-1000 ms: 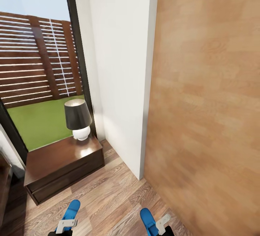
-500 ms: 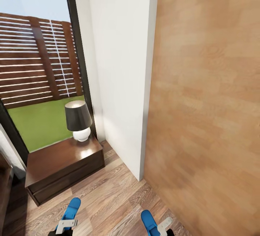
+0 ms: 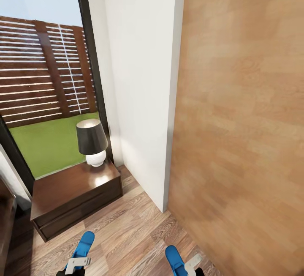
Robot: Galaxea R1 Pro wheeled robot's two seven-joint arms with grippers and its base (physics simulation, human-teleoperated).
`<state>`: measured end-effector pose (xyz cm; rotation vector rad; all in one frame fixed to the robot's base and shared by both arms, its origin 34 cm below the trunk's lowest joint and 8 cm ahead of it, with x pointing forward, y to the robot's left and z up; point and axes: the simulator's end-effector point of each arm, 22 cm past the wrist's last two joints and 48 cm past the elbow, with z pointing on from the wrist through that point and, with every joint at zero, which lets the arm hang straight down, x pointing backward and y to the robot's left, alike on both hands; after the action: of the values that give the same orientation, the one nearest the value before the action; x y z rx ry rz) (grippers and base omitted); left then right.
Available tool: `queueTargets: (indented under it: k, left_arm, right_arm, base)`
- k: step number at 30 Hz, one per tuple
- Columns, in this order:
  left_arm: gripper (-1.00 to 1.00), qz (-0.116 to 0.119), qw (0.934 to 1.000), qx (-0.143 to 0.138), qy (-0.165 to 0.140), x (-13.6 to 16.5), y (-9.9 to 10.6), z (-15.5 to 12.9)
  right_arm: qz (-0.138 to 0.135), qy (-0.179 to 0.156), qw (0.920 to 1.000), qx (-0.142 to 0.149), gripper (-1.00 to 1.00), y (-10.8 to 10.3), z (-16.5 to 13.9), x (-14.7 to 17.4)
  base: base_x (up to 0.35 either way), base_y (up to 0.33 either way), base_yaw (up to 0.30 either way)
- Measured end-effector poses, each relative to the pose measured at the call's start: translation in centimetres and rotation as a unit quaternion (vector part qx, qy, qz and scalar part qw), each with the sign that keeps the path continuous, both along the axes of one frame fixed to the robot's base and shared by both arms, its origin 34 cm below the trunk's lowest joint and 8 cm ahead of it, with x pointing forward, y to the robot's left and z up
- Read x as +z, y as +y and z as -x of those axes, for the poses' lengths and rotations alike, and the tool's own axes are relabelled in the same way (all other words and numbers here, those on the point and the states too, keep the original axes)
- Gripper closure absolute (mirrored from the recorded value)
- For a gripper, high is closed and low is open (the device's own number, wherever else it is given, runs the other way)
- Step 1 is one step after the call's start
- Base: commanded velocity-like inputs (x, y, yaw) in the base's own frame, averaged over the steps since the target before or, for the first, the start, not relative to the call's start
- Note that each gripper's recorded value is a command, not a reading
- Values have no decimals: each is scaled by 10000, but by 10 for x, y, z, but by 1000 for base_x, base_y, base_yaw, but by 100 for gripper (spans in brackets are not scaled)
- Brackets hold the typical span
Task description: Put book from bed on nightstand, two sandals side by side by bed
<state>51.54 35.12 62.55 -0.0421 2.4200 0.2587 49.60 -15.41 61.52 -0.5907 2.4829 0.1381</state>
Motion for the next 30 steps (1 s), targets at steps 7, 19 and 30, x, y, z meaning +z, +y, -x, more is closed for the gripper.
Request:
queueTargets:
  k: [7,19,30]
  left_arm:
    - [100,3,10000,-4,-2,9,-1,1]
    - [100,3,10000,-5,-3,24,-1,3]
    - [100,4,10000,-5,-1,36,-1,6]
  right_arm:
    - [-1,0,10000,1,100,0,1,9]
    - [-2,6,10000,13,100,1,4,23]
    - [38,100,9999,16,100,-1,14,31]
  base:
    - [0,0,0]
    - [0,0,0]
    - [0,0,0]
